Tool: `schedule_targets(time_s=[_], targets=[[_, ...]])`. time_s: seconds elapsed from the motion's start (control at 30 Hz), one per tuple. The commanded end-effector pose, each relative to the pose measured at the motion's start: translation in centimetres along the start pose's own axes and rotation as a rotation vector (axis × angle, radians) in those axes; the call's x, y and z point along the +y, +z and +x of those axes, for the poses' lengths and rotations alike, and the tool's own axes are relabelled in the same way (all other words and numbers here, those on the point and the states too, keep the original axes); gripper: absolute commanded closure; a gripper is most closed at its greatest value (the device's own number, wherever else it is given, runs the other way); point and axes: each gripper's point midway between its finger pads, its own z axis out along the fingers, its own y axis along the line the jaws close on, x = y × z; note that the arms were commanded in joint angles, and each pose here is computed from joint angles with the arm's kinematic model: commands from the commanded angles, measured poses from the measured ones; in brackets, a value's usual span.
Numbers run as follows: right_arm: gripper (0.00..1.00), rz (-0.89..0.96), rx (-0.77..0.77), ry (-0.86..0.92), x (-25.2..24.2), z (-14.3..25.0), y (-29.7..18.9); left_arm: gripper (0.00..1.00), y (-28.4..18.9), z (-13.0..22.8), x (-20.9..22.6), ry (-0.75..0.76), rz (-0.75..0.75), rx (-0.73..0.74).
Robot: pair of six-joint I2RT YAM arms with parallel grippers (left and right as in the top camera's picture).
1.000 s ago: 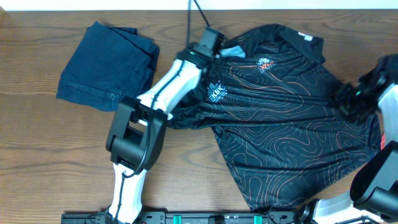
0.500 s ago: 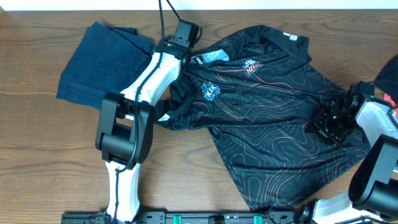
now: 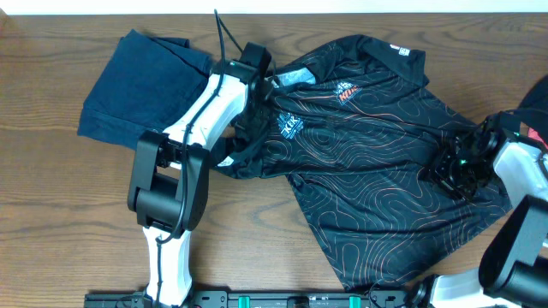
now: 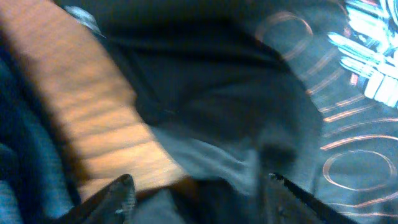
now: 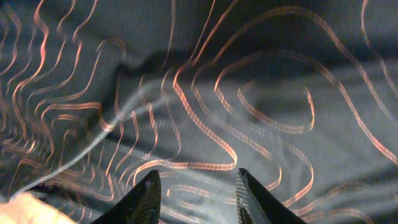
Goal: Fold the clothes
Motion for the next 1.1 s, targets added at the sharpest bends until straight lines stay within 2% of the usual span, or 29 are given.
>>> schedule_targets(time_s=[0.0, 0.13, 0.17, 0.27, 0.33, 0.5, 0.73, 0.9, 1.0, 1.07], targets=[[0.58, -0.011, -0.013, -0.012, 0.2, 0.2, -1.3, 0.44, 0.7, 2.0, -2.3, -0.022, 0.119, 0.044], [0.59, 0.051, 0.042, 0.063, -1.1, 1.8, -0.7, 0.9, 1.8, 4.0, -2.5, -0.022, 0.124, 0.103], [0.59, 0.091, 0.042, 0.094, -2.0, 2.1, -0.3, 0.94, 1.8, 4.2, -2.0, -0.029, 0.099, 0.112], [0.67, 0.196, 0.033, 0.21, -4.4, 3.0, 0.7, 0.94, 1.5, 4.9, 1.5, -0.127, -0.085, 0.139], [0.73, 0.242, 0.022, 0.274, -5.7, 3.7, 1.7, 0.94, 0.9, 5.3, 3.4, -0.173, -0.157, 0.149], [0.86, 0.359, -0.079, 0.408, -9.4, 3.3, 2.6, 0.94, -1.2, 5.8, 6.3, -0.262, -0.181, 0.121], [0.92, 0.389, -0.252, 0.577, -13.9, -0.8, -0.7, 0.94, -4.5, 7.3, 9.0, -0.359, -0.19, 0.094], [0.87, 0.307, -0.369, 0.603, -14.5, -5.2, -4.8, 0.94, -5.5, 7.8, 9.1, -0.383, -0.187, 0.092], [0.74, 0.185, -0.373, 0.506, -12.0, -7.2, -6.8, 0.93, -5.4, 8.3, 8.6, -0.381, -0.165, 0.115], [0.66, 0.154, -0.363, 0.465, -10.8, -7.7, -8.2, 0.86, -5.5, 8.8, 8.4, -0.393, -0.162, 0.136]])
